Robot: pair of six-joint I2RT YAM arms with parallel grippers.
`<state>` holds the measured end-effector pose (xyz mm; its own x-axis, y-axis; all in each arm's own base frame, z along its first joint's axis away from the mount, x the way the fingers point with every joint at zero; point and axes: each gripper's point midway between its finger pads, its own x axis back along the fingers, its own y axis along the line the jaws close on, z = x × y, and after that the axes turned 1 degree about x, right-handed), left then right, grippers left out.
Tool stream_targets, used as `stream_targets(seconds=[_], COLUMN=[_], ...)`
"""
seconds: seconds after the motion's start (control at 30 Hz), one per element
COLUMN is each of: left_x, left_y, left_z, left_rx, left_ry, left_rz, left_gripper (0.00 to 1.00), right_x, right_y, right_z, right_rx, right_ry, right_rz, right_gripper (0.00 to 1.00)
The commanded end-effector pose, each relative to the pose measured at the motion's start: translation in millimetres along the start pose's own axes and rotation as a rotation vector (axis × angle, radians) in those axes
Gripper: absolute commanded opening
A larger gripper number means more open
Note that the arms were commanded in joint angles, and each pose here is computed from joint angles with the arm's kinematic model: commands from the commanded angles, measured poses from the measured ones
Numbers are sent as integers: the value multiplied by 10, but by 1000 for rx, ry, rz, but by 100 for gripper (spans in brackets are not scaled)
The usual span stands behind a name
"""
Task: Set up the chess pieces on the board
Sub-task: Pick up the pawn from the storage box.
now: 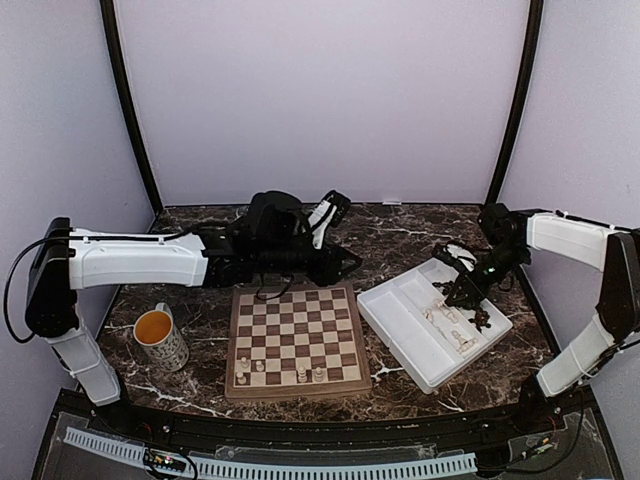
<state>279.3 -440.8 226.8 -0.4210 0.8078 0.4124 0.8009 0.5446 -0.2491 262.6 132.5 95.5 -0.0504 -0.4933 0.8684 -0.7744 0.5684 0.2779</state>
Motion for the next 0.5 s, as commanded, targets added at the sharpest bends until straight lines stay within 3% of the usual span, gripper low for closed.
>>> stream_targets(seconds=[0.0,0.47], left_x=[-244,-1035], left_y=[-261,-836], left_z=[-87,-137], left_rx=[-22,-54], left_ry=[-82,-146], left_rz=[102,232], left_gripper=[38,37], right_x=[166,285], right_y=[204,450], right_z=[-267,-492], right_rx=[-32,-58], right_ry=[-116,-220], right_rz=[-124,-315], right_gripper=[9,9])
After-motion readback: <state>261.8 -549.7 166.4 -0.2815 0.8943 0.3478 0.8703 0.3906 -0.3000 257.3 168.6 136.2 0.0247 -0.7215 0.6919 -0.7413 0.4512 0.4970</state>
